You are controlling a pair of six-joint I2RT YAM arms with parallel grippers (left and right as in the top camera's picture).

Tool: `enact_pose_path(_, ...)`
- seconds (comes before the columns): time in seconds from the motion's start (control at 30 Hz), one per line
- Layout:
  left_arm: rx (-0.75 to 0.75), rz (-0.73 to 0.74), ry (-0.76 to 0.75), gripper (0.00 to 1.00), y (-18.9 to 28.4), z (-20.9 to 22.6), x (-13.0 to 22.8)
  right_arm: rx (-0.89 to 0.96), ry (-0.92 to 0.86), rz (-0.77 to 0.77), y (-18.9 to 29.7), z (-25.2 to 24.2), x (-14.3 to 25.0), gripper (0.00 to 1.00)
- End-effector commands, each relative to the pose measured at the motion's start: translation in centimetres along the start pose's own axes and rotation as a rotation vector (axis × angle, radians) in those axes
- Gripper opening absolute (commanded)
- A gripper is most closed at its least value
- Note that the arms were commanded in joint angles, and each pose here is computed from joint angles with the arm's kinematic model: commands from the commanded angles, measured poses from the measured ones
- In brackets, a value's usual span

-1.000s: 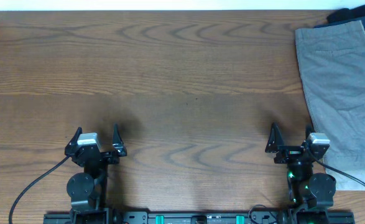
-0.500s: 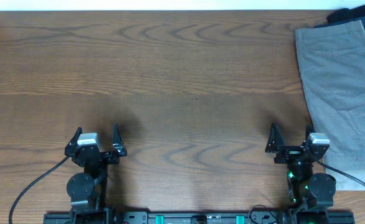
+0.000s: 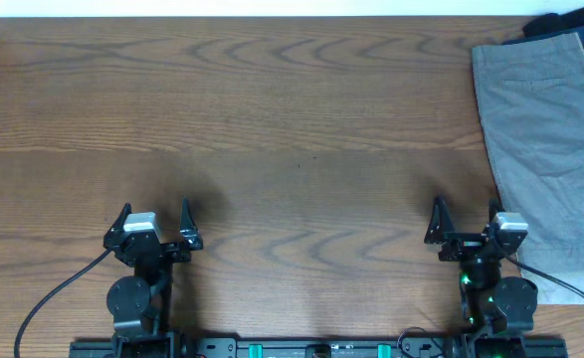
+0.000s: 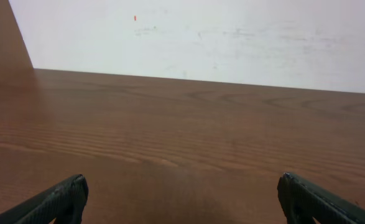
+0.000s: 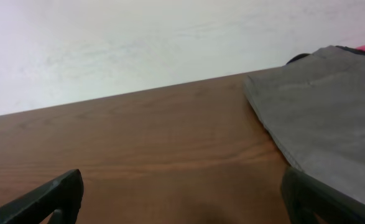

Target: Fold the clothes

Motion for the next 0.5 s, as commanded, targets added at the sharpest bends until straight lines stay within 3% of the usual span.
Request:
enact_pose_path(0.0, 0.01, 0.04, -0.005, 0.98, -0.1, -0.2, 1.2, -0.025, -0.1, -0.042, 0.0, 0.4, -0.7, 0.99)
enact_pose_path(0.07, 0.01, 0.04, -0.005, 0.98, -0.1, -0.2, 1.2, -0.134, -0.292, 0.02, 0.1, 1.6, -0.4, 0.99)
enact_pose_path(0.2, 0.01, 0.04, -0.005, 0.98, -0.1, -0.2, 1.2, -0.344, -0.564, 0.291, 1.0, 4.1, 1.7, 0.99)
enact_pose_path(0.3, 0.01, 0.04, -0.005, 0.98, -0.1, -0.2, 1.2, -0.436, -0.574, 0.374, 1.6, 5.1, 2.1, 0.99)
enact_pose_path(0.47, 0.01, 0.04, -0.005, 0.98, -0.1, -0.2, 1.2, -0.54, -0.603, 0.308, 2.0, 6.3, 0.1, 0.99)
Point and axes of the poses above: each gripper's point midway between its finger pads, its own y axis back along the fingers, its own z axis along the line the jaws close on, x = y × z, the point moved 7 cm from there along y, back along the fingers, and after that the axes turned 13 degrees about -y, right-handed, at the moved point
